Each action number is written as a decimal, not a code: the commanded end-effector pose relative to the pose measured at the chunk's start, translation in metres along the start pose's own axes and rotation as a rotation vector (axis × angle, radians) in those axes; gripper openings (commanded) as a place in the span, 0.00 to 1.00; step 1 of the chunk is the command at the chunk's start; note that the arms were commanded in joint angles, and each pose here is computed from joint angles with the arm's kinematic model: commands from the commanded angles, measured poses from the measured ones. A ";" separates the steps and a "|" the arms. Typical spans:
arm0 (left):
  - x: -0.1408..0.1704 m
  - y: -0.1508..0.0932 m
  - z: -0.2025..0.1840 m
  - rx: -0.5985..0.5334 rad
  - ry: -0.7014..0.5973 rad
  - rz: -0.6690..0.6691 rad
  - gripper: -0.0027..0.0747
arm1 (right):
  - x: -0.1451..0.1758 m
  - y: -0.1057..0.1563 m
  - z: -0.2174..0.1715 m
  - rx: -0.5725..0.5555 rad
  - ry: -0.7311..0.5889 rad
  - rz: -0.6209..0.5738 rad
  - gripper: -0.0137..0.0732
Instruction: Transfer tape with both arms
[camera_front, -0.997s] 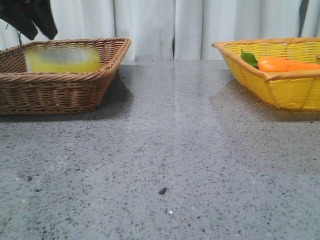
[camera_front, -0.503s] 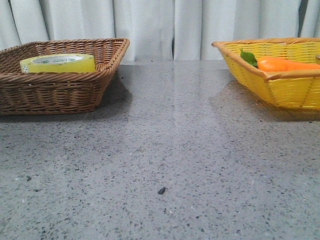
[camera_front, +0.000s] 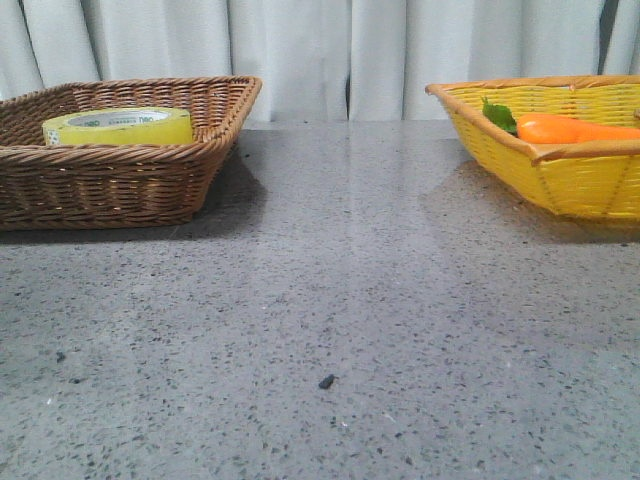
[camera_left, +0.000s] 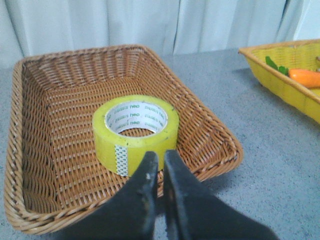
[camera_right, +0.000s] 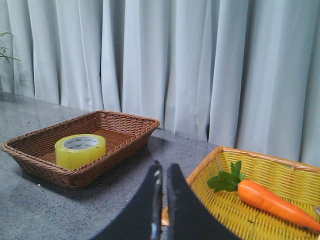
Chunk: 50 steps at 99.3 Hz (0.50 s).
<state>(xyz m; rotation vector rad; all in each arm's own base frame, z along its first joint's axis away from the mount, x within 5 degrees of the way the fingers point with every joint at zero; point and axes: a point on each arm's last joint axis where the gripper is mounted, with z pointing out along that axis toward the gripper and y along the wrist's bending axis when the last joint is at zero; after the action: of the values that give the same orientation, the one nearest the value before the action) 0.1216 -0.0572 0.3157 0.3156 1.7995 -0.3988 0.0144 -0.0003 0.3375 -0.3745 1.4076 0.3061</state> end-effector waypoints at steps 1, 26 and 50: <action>-0.017 0.000 -0.003 -0.010 -0.115 -0.006 0.01 | -0.015 0.000 0.002 -0.002 -0.094 -0.020 0.08; -0.017 0.000 -0.003 -0.010 -0.115 -0.006 0.01 | -0.015 0.000 0.002 -0.002 -0.094 -0.020 0.08; -0.016 0.000 -0.003 -0.005 -0.115 -0.005 0.01 | -0.015 0.000 0.002 -0.002 -0.094 -0.020 0.08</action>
<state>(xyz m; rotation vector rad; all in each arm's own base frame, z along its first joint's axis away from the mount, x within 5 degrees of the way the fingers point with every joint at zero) 0.1216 -0.0571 0.3159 0.3148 1.7970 -0.3988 0.0144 -0.0001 0.3385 -0.3736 1.3965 0.3077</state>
